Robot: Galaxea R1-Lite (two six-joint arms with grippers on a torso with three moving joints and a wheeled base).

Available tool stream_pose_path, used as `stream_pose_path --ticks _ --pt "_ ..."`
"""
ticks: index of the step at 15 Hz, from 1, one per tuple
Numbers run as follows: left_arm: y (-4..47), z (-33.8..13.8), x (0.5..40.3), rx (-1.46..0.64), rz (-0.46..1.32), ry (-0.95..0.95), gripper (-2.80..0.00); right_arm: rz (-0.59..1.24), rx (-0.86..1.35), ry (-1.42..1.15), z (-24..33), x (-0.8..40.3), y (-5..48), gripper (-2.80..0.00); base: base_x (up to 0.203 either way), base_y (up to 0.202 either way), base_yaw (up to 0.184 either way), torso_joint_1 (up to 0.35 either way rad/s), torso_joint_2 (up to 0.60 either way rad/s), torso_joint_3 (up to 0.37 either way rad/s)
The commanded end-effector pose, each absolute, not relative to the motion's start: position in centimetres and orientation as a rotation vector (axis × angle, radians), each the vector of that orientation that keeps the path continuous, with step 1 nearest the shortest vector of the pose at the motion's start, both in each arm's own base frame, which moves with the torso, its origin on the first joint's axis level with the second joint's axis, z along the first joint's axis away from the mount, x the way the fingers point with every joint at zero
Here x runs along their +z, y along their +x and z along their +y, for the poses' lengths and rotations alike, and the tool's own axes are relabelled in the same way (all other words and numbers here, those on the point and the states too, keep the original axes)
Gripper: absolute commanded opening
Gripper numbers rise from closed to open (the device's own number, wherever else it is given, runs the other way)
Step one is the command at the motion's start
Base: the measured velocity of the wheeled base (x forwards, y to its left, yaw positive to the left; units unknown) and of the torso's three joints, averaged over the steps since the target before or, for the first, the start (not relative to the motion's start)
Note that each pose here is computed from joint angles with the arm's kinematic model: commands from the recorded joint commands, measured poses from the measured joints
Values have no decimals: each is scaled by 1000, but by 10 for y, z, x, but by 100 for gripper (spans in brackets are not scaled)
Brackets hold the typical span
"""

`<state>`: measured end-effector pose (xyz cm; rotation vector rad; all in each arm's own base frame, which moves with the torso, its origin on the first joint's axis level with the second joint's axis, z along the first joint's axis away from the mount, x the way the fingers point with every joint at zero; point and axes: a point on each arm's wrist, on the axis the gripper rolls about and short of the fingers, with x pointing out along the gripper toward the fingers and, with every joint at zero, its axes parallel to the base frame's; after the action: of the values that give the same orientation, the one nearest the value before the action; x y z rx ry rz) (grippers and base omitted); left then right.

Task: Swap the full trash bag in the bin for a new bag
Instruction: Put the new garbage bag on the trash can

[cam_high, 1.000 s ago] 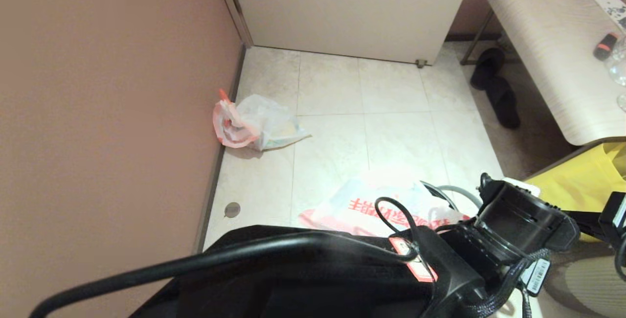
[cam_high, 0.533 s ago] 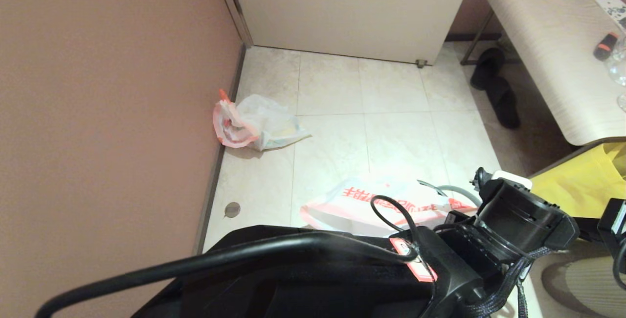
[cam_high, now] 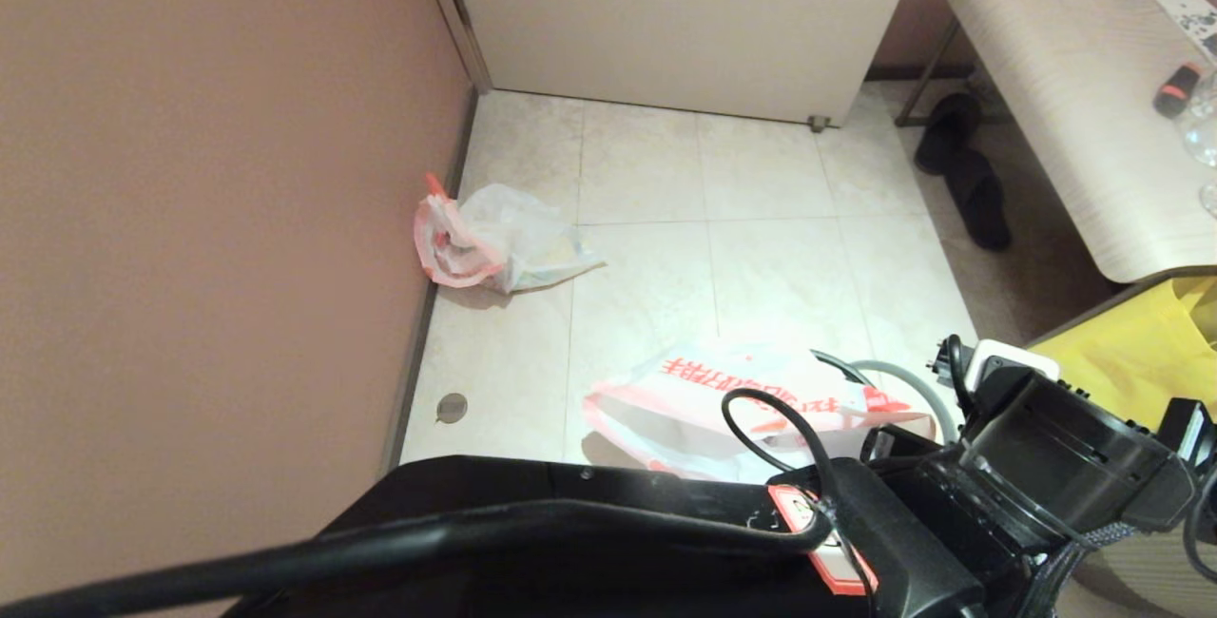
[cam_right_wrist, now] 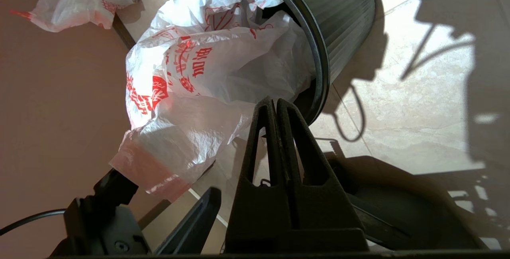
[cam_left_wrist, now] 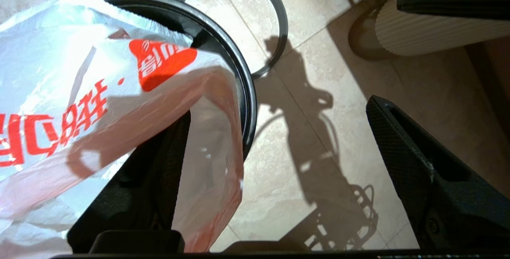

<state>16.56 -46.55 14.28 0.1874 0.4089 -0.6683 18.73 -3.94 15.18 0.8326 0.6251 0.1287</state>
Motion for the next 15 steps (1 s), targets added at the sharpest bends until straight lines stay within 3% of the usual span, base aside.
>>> stream_pose_path --ticks 1,6,12,13,14,15 --pt "162 -461 144 -670 419 197 0 645 128 841 -40 148 190 -280 0 0 0 0 0 0" --pt "156 -432 142 -635 489 187 0 643 127 840 -40 147 192 -280 0 0 0 0 0 0" --pt "129 -405 187 -694 417 102 0 663 121 847 -40 142 195 -280 0 0 0 0 0 0" --pt "121 -397 198 -710 405 90 -68 680 121 851 -40 139 197 -280 0 0 0 0 0 0" --pt "113 -388 209 -723 394 79 -280 700 123 855 -39 135 200 -280 0 0 0 0 0 0" --pt "108 -377 218 -735 386 66 -280 702 129 847 -37 134 203 -280 0 0 0 0 0 0"
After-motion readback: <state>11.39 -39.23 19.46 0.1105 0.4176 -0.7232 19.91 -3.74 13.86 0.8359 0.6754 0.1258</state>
